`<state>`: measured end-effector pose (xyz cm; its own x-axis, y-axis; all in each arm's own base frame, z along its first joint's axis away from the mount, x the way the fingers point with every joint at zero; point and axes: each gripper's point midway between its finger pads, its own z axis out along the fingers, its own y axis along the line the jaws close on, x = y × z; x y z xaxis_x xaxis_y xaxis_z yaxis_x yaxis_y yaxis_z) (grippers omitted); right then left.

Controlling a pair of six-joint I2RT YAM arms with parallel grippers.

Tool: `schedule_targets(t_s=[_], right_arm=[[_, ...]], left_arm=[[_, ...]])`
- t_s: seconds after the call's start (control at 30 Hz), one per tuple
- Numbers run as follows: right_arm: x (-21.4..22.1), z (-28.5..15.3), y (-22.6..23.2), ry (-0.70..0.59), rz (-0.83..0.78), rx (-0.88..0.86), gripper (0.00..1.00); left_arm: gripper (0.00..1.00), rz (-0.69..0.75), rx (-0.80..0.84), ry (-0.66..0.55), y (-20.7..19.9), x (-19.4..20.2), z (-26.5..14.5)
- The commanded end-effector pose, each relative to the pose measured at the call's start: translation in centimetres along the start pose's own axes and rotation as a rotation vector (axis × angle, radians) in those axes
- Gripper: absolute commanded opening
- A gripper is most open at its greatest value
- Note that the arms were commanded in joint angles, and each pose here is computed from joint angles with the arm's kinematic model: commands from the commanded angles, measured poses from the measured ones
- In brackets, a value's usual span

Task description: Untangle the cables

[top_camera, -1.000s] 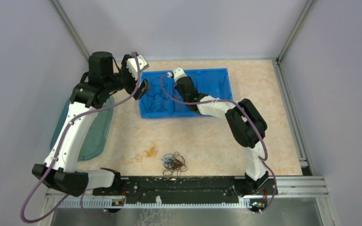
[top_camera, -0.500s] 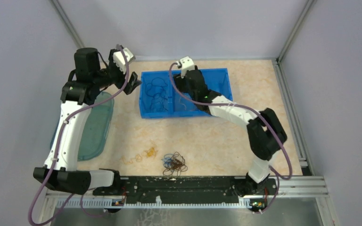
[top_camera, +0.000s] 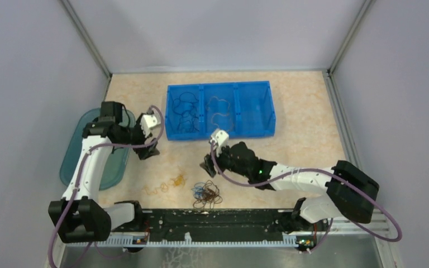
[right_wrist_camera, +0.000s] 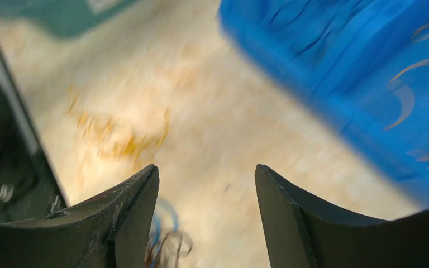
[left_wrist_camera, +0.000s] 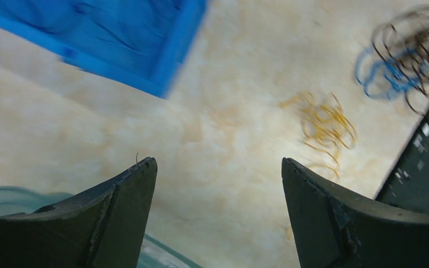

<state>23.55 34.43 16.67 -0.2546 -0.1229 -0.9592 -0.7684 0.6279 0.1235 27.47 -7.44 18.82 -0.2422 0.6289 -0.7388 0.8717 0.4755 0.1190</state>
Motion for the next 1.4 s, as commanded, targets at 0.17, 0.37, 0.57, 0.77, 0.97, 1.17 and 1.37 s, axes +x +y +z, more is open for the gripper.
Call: schedule_targets(t_s=[0.17, 0.37, 0.57, 0.77, 0.97, 1.17, 1.37], right_arm=[[4.6, -3.3, 8.5, -0.022, -0.019, -0.27, 0.71], [8.2, -3.2, 10.0, 0.078, -0.065, -0.322, 0.73], [11.6, -2.1, 9.5, 0.192, -0.107, -0.3, 0.63], [13.1, -1.4, 5.9, 0.24, -0.117, -0.094, 0.45], [10.7, -0.2, 1.8, 0.175, -0.09, 0.114, 0.41], [6.3, -0.8, 1.2, 0.056, -0.041, 0.101, 0.54], [2.0, -1.9, 2.6, -0.046, -0.007, 0.009, 0.7]], left_arm=[[0.87, 0.273, 0.245, 0.107, -8.9, 8.4, 1.7], [0.87, 0.319, 0.291, 0.129, -11.3, 10.9, 2.9], [0.83, 0.332, 0.281, 0.14, -11.6, 12.3, 4.9], [0.78, 0.373, 0.294, 0.165, -12.3, 13.8, 5.8], [0.54, 0.45, 0.225, 0.192, -10.9, 14.5, 6.5], [0.27, 0.527, 0.186, 0.181, -10.0, 13.3, 5.9], [0.06, 0.527, 0.211, 0.104, -10.5, 10.4, 4.7]])
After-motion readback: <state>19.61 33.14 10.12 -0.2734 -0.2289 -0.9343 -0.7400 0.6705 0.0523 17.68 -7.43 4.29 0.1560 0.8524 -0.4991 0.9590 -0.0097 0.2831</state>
